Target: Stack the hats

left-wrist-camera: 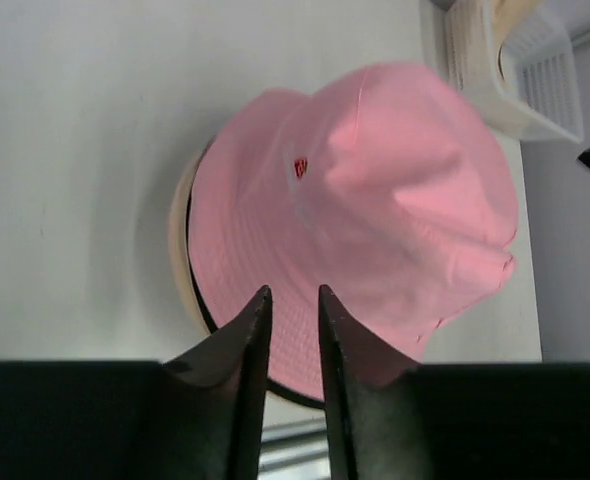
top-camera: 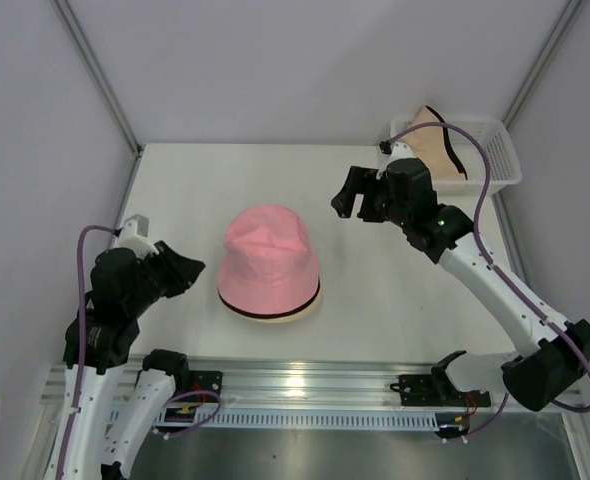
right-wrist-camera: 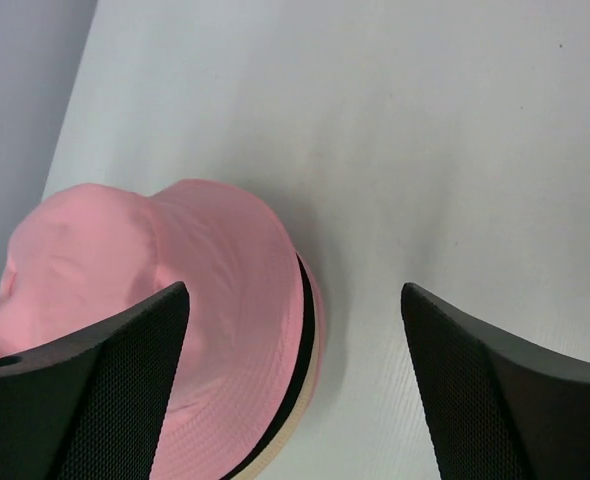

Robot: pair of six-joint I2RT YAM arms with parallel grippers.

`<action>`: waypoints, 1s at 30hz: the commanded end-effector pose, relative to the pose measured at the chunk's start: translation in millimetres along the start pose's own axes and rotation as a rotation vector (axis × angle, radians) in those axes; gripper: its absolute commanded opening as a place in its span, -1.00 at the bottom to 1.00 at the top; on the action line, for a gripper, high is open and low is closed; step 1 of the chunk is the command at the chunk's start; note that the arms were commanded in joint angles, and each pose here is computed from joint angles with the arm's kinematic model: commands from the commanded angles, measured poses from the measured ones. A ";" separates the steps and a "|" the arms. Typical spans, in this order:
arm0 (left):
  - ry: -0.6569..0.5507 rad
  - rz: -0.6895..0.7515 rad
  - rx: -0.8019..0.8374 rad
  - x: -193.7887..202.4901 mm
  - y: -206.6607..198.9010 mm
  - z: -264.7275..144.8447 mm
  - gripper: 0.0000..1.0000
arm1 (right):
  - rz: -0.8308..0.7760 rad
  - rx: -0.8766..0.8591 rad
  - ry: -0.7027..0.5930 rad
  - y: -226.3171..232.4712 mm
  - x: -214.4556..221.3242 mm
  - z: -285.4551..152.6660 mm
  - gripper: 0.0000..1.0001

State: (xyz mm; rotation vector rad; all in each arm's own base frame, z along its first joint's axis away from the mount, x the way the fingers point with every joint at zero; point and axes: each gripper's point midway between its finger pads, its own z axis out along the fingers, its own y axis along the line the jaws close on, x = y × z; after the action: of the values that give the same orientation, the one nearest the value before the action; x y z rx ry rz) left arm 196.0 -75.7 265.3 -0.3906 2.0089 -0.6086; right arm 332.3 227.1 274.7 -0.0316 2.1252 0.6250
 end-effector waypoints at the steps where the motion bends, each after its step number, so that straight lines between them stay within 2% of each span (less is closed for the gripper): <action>1: 0.259 -0.033 0.090 63.3 -2.2 -13.0 -0.65 | -0.060 -0.048 -0.068 10.5 -22.7 -8.6 0.79; 4: 0.282 -0.009 0.248 74.5 -21.5 -13.8 -0.93 | -0.041 -0.016 -0.043 1.7 -22.8 4.8 0.81; 5: 0.310 0.012 0.330 79.7 -33.9 -18.5 -0.96 | -0.027 -0.049 -0.031 8.3 -24.8 6.5 0.82; 10: 0.318 0.098 0.411 82.9 -49.7 -10.1 -0.99 | 0.043 -0.226 0.039 43.8 -9.7 29.8 0.84; 13: 0.369 0.110 0.388 95.5 -49.3 9.2 -0.99 | 0.046 -0.251 0.074 58.9 1.3 45.4 0.86; 14: 0.420 0.112 0.354 107.6 -45.4 17.1 -0.99 | 0.045 -0.257 0.088 62.6 4.0 48.7 0.86; 15: 0.406 0.111 0.280 108.5 -35.2 27.9 -0.99 | 0.040 -0.271 0.093 68.9 1.8 49.4 0.87; 18: 0.461 0.083 0.141 134.4 -8.7 47.5 -0.99 | 0.032 -0.281 0.118 78.6 9.1 56.2 0.90; 24: 0.456 0.073 0.094 152.5 9.3 66.5 -0.99 | 0.043 -0.291 0.147 82.9 22.1 61.8 0.93; 30: 0.413 0.082 0.036 146.8 16.7 83.0 -0.99 | 0.056 -0.275 0.177 77.1 33.9 65.6 0.95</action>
State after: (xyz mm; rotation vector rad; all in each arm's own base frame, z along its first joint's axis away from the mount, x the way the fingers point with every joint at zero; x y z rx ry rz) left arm 174.9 -160.4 112.4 -0.1276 2.4660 -0.7771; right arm 338.6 324.2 240.8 -0.1874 2.2355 0.9466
